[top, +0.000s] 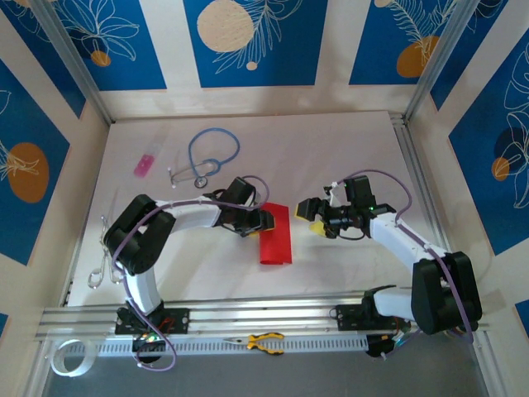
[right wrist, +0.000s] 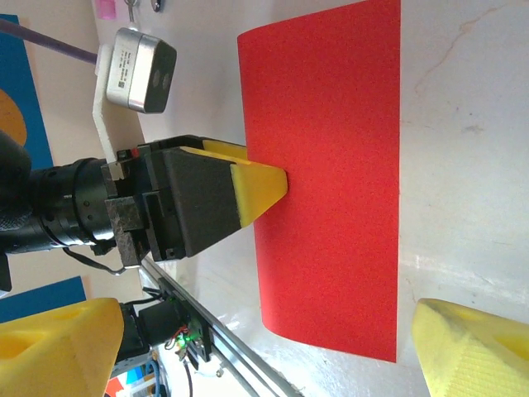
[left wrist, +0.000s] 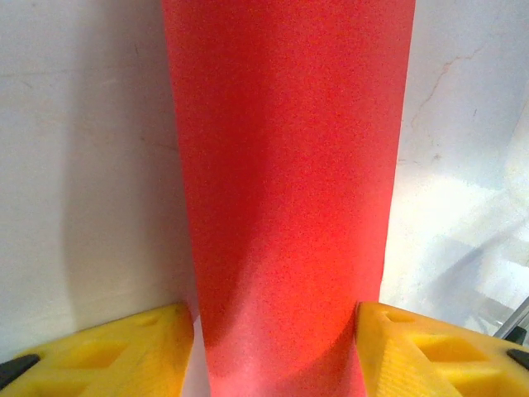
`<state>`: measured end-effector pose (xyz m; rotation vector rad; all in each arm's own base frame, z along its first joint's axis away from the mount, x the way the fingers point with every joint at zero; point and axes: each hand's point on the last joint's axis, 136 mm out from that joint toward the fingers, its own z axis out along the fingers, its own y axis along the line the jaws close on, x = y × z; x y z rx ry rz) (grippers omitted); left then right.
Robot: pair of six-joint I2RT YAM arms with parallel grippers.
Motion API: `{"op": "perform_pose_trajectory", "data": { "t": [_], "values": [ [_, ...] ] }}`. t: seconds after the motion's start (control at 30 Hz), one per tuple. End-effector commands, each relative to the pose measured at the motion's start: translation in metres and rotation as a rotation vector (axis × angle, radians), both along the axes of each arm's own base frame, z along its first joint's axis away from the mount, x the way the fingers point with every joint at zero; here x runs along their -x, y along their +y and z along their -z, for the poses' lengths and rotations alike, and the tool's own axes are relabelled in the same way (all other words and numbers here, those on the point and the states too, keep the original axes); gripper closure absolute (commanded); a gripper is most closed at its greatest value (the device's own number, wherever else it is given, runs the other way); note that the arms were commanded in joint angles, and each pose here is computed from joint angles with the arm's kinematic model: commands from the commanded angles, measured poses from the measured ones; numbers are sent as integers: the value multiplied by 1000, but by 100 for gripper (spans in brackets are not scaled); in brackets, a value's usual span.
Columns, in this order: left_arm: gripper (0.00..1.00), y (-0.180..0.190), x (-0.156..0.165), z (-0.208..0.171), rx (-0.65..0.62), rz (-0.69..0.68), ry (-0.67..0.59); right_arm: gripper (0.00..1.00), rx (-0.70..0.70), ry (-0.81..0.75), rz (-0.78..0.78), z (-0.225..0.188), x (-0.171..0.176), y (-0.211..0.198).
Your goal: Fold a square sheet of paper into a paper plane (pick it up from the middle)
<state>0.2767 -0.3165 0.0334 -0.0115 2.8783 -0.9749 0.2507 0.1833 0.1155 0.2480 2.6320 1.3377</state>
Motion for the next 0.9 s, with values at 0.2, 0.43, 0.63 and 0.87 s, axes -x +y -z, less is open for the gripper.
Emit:
{"op": "perform_pose_trajectory", "data": {
  "t": [0.2,0.43,0.63,0.87],
  "values": [
    [43,18,-1,4,-105,-8,-3,11,-8,-12,-33,-5,-3,5],
    [44,17,-1,4,-99,-3,-1,14,-21,8,-43,-3,-2,10],
    [44,17,0,3,-106,3,-3,16,-18,24,-55,2,-1,14],
    [44,25,-2,-4,-132,-17,-30,26,-12,43,-66,8,1,18]
  ]
}}
